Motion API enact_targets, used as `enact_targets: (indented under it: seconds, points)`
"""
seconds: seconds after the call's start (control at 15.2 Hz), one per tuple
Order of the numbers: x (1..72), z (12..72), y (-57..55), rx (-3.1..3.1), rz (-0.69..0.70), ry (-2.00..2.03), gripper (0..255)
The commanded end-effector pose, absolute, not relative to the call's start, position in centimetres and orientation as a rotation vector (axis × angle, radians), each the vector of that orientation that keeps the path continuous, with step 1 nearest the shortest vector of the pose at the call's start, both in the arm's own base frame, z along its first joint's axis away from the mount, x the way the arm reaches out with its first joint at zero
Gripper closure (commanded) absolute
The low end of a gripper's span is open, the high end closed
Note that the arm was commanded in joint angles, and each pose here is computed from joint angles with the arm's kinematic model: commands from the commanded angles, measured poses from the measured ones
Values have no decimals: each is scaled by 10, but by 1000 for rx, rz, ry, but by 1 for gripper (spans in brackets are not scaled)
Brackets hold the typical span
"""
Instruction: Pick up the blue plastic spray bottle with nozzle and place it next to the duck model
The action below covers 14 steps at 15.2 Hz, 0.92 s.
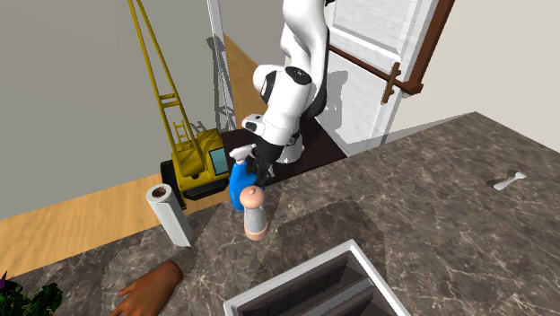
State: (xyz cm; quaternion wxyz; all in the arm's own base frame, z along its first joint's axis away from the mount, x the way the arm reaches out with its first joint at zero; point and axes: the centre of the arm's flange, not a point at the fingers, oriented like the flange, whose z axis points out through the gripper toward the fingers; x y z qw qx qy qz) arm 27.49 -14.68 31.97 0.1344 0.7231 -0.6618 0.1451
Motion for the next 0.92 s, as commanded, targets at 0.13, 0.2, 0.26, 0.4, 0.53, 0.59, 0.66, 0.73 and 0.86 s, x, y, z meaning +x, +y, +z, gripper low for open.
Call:
enact_targets:
  seconds: [0.13, 0.2, 0.26, 0.4, 0.53, 0.59, 0.66, 0.73, 0.86]
  points:
    - [274, 342, -147, 2097, 420, -1919, 255]
    - [274, 347, -147, 2097, 420, -1919, 255]
    - [274, 352, -147, 2097, 420, -1919, 255]
    - [274, 363, -147, 2097, 420, -1919, 255]
    - [274, 373, -147, 2097, 420, -1919, 255]
    - [274, 379, -147, 2097, 420, -1919, 255]
    - [274, 384, -147, 2097, 420, -1919, 255]
    - [274, 389, -147, 2097, 420, -1919, 255]
    - [274, 400, -147, 2097, 420, -1919, 255]
